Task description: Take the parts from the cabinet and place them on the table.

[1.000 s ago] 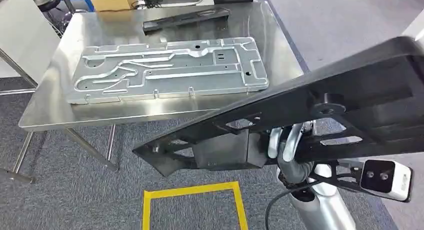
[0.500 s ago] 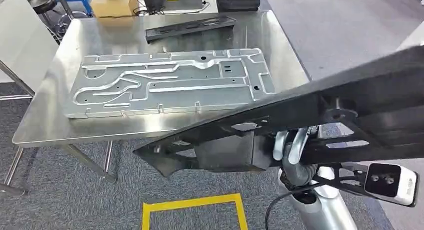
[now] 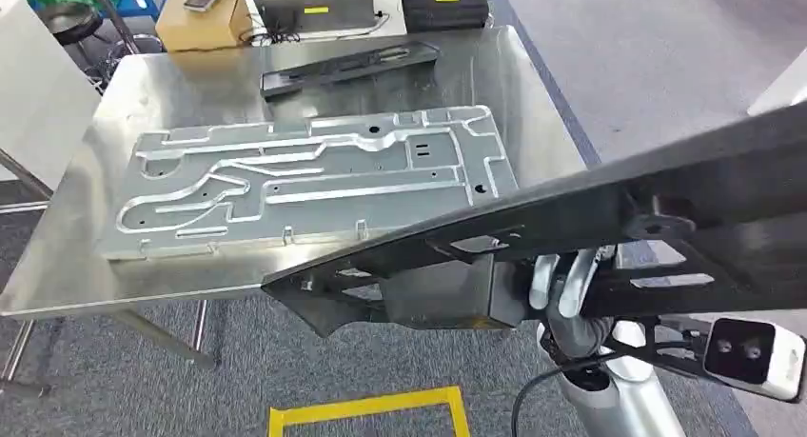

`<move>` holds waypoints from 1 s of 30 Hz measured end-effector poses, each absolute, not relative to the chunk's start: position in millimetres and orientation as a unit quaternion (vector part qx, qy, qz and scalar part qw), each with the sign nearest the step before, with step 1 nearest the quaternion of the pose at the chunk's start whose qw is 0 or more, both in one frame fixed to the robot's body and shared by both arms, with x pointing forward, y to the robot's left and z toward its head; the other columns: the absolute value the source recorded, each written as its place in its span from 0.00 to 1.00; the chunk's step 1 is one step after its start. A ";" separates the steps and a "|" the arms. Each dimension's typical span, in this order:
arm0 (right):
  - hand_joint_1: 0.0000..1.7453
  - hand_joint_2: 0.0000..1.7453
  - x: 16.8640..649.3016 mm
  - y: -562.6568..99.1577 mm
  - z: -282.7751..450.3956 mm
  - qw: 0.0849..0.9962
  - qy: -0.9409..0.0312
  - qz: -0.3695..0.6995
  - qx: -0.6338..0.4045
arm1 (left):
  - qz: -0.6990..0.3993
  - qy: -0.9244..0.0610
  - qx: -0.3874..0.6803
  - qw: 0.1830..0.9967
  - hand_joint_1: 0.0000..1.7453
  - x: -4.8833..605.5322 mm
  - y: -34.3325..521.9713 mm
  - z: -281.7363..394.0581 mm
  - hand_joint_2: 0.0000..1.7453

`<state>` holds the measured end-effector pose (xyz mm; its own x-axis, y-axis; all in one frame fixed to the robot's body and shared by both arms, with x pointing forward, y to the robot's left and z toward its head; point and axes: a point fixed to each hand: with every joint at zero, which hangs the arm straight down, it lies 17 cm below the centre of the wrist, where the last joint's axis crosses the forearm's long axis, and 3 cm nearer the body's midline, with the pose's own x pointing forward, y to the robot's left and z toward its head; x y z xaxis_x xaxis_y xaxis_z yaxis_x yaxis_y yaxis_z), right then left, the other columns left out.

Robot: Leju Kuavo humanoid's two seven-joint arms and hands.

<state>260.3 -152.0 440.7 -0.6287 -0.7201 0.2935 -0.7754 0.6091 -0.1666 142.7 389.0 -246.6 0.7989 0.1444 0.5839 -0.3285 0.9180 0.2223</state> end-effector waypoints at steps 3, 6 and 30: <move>1.00 1.00 265.1 -152.2 439.8 0.110 -0.897 0.137 0.406 | 0.129 -0.289 0.159 0.935 0.00 139.6 390.1 -247.1 1.00; 1.00 1.00 271.2 -152.7 439.1 0.120 -0.907 0.136 0.380 | 0.131 -0.290 0.159 0.935 0.00 139.5 389.9 -247.0 1.00; 1.00 1.00 604.8 -140.1 445.3 0.220 -0.817 0.388 -0.365 | 0.120 -0.328 0.147 0.925 0.00 160.2 391.9 -237.5 1.00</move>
